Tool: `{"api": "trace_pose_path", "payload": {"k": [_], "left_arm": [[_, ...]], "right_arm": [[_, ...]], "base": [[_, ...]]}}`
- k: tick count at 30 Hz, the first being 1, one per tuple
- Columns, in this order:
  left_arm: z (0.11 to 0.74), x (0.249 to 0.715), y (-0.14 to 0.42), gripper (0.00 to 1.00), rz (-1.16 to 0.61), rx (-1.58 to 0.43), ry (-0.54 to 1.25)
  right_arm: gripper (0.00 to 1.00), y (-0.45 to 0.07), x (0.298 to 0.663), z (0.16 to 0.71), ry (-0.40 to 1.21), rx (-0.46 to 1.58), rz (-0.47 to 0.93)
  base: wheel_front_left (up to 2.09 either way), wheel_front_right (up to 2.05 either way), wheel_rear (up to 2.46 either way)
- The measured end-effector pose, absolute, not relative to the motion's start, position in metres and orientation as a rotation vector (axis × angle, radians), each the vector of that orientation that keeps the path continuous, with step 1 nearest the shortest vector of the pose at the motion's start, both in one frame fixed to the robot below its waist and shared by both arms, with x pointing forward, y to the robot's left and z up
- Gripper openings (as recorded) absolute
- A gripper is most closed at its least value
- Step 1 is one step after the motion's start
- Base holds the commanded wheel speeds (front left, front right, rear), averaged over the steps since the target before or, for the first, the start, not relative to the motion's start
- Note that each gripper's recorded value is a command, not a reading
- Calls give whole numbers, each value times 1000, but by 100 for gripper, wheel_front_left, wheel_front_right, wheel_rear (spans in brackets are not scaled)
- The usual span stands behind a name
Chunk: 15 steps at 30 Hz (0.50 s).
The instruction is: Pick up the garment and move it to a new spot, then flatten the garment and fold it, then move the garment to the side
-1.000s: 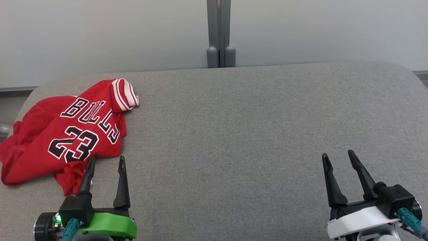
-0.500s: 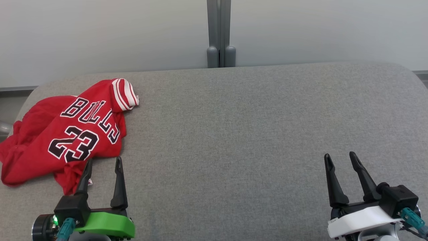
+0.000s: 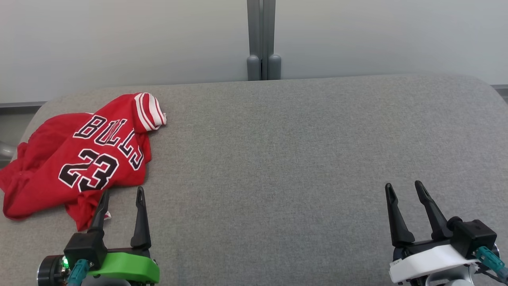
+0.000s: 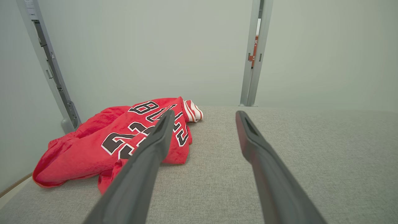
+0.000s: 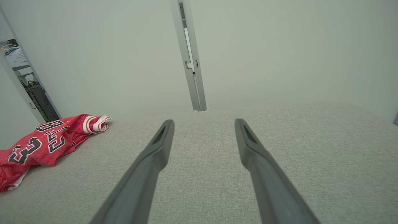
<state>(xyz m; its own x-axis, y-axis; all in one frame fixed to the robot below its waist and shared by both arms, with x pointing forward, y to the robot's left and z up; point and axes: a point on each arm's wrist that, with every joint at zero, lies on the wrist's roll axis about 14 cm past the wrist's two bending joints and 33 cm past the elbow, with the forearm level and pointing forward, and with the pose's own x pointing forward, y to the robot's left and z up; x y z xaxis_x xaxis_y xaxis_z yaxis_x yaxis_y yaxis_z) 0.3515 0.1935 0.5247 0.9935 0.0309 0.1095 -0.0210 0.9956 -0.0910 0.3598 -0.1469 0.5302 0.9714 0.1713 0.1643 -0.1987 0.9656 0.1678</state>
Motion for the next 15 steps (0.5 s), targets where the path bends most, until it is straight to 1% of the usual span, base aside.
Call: {"api": "trace_pose_path", "payload": {"k": [5, 15], "left_arm": [[524, 349, 198, 100, 39, -89, -111], [523, 335, 225, 100, 116, -72, -112]], "right_arm": [[100, -142, 361, 530, -149, 187, 202], [100, -119, 367, 529, -135, 197, 270]], "base": [[0, 0, 0], [0, 0, 0]]}}
